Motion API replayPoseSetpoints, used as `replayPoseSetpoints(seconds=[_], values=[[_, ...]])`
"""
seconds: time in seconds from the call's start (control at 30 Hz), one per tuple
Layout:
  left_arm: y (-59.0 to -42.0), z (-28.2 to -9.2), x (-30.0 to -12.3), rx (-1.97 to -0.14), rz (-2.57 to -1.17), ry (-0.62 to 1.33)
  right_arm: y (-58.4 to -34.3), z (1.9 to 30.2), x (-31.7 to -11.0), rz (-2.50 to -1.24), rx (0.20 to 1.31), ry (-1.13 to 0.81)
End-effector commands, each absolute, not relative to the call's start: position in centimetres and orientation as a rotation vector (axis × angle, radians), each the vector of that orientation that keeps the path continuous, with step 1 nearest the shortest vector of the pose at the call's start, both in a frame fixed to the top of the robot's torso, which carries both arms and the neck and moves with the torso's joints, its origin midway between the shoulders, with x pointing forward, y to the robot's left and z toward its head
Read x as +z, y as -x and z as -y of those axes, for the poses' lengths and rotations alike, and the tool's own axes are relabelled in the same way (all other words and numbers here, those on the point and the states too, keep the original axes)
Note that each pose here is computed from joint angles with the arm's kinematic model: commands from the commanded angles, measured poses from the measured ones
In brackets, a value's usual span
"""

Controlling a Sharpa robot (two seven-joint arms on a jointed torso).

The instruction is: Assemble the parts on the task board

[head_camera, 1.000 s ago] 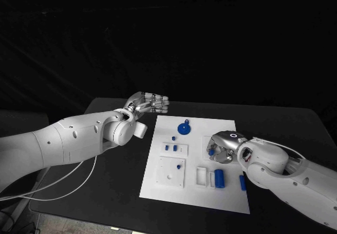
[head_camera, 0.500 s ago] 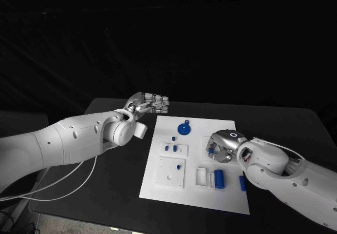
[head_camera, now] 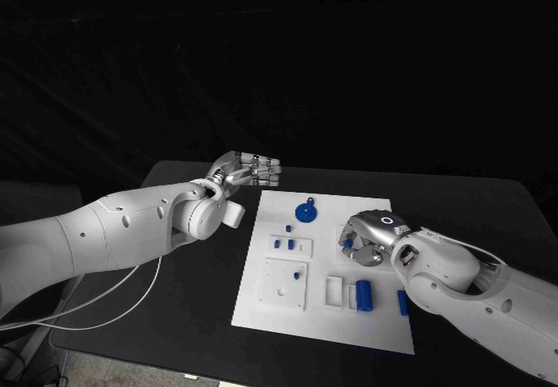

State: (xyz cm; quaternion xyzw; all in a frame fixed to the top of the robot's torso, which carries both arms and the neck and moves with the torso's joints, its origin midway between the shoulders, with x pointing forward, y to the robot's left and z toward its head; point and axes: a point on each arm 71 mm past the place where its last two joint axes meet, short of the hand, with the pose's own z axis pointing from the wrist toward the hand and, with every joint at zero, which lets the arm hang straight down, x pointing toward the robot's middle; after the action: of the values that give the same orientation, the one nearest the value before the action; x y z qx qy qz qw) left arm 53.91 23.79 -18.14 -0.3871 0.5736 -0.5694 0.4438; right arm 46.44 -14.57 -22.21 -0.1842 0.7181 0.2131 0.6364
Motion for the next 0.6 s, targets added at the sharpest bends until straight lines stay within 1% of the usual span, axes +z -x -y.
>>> replayPoseSetpoints(seconds=[0.03,0.17,0.33,0.6], values=[[-53.9,-23.6,-18.0,-1.431,-1.423,0.956,-46.3,14.4,-21.7,-1.596,0.481,0.427],[-53.9,-23.6,-18.0,-1.431,-1.423,0.955,-46.1,14.1,-20.7,-1.569,0.517,0.408],[-54.0,-23.5,-18.0,-1.432,-1.424,0.955,-45.4,13.5,-19.3,-1.519,0.62,0.357],[-54.0,-23.4,-18.1,-1.432,-1.424,0.954,-44.5,11.6,-18.5,-1.49,0.751,0.325]])
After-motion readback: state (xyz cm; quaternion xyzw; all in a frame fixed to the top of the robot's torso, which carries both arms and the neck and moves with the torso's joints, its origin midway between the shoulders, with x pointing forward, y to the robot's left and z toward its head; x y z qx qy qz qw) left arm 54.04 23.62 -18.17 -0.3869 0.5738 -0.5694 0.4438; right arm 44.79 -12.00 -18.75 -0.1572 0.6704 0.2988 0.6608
